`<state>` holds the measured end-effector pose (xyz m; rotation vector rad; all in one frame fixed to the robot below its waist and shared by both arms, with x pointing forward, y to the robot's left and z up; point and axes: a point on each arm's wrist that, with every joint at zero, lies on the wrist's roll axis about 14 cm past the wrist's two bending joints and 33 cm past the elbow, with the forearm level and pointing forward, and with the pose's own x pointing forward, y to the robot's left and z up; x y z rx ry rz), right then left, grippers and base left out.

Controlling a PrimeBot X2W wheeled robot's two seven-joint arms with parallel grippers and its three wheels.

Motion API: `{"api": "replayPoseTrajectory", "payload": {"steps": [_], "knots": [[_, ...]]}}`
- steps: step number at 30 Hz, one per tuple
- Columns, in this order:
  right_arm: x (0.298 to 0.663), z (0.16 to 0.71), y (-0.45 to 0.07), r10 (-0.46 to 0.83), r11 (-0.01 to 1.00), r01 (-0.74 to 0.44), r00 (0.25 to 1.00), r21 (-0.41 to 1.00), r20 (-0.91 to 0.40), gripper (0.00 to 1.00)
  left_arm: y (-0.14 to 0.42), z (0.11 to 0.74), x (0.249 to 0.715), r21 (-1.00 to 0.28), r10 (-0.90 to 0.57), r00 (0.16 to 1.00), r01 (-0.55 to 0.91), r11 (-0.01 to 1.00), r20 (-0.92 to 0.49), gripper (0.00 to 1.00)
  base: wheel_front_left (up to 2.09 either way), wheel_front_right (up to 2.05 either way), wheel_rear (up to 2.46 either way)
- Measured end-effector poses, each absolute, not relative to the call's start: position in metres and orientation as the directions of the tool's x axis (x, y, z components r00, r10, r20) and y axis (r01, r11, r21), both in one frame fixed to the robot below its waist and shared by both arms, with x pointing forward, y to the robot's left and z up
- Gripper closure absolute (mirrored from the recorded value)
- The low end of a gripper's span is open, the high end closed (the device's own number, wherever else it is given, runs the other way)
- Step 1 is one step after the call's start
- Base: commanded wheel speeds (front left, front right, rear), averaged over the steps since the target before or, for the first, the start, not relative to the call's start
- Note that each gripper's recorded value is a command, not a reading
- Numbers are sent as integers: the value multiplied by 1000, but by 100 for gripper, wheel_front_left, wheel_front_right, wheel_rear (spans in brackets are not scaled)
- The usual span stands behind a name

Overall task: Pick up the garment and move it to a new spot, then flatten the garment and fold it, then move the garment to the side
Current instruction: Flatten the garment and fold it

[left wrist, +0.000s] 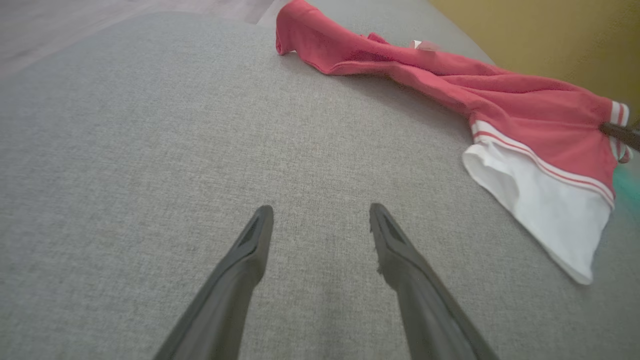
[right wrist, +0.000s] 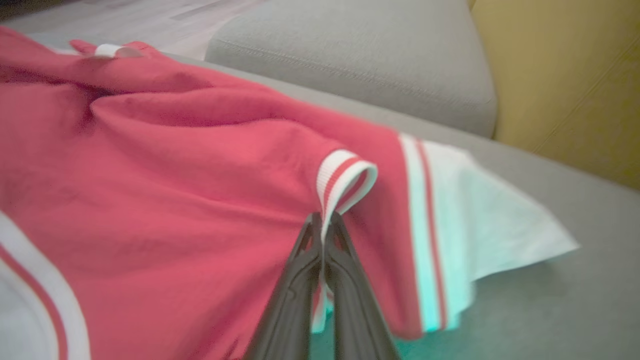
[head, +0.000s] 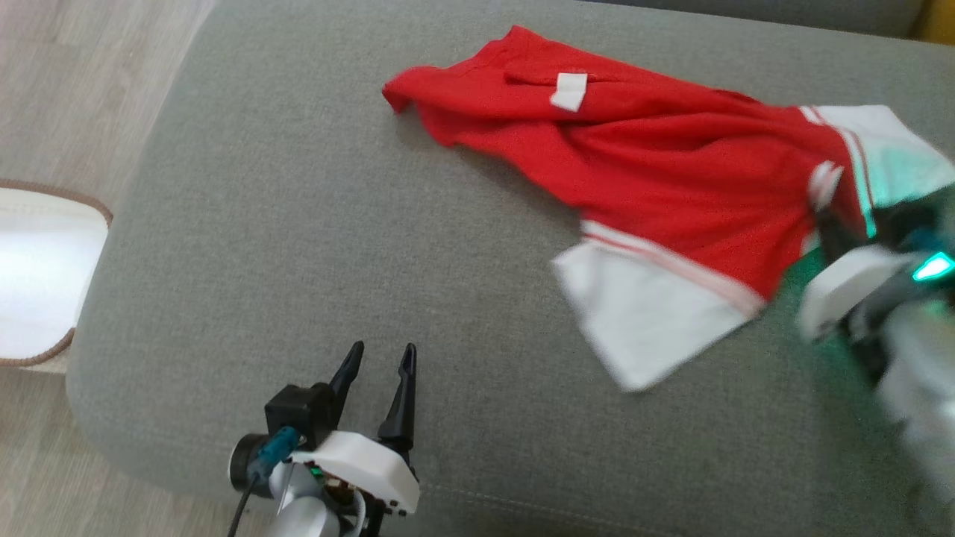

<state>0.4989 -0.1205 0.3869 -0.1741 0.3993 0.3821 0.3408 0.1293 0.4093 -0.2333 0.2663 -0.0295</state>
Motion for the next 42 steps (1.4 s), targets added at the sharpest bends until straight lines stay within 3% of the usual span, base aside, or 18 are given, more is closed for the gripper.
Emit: {"api": "replayPoseTrajectory", "payload": {"steps": [5, 11, 12, 13, 14, 15, 20, 24, 35, 42], "knots": [[540, 414, -172, 226, 900, -348, 887, -261, -403, 100, 128, 408, 341, -234, -67, 963, 4, 972, -262, 0, 0, 0, 0], [549, 409, -236, 73, 891, -269, 880, -365, -470, 100, 130, 412, 347, -232, -65, 966, 6, 973, -249, 0, 0, 0, 0], [550, 410, -245, 48, 897, -245, 881, -367, -470, 74, 130, 412, 348, -231, -65, 967, 6, 973, -248, 0, 0, 0, 0], [551, 412, -253, 27, 903, -222, 885, -368, -466, 10, 130, 413, 348, -231, -66, 967, 7, 973, -247, 0, 0, 0, 0], [553, 415, -259, 12, 909, -199, 890, -365, -456, 10, 129, 413, 349, -231, -66, 967, 8, 973, -247, 0, 0, 0, 0], [557, 423, -263, 3, 919, -170, 905, -356, -424, 0, 128, 412, 349, -231, -70, 966, 12, 973, -247, 0, 0, 0, 0], [557, 437, -257, 10, 940, -128, 937, -317, -348, 0, 120, 413, 352, -237, -97, 966, 38, 971, -242, 0, 0, 0, 0], [547, 434, -225, 70, 953, -158, 945, -259, -319, 0, 113, 416, 355, -242, -120, 966, 63, 968, -230, 0, 0, 0, 0], [438, 366, -135, 276, 931, -348, 867, -108, -415, 0, 96, 425, 359, -249, -175, 964, 123, 961, -199, 0, 0, 0, 0], [412, 359, -121, 338, 905, -414, 839, -97, -426, 0, 93, 427, 359, -249, -185, 964, 134, 959, -193, 0, 0, 0, 0]]}}
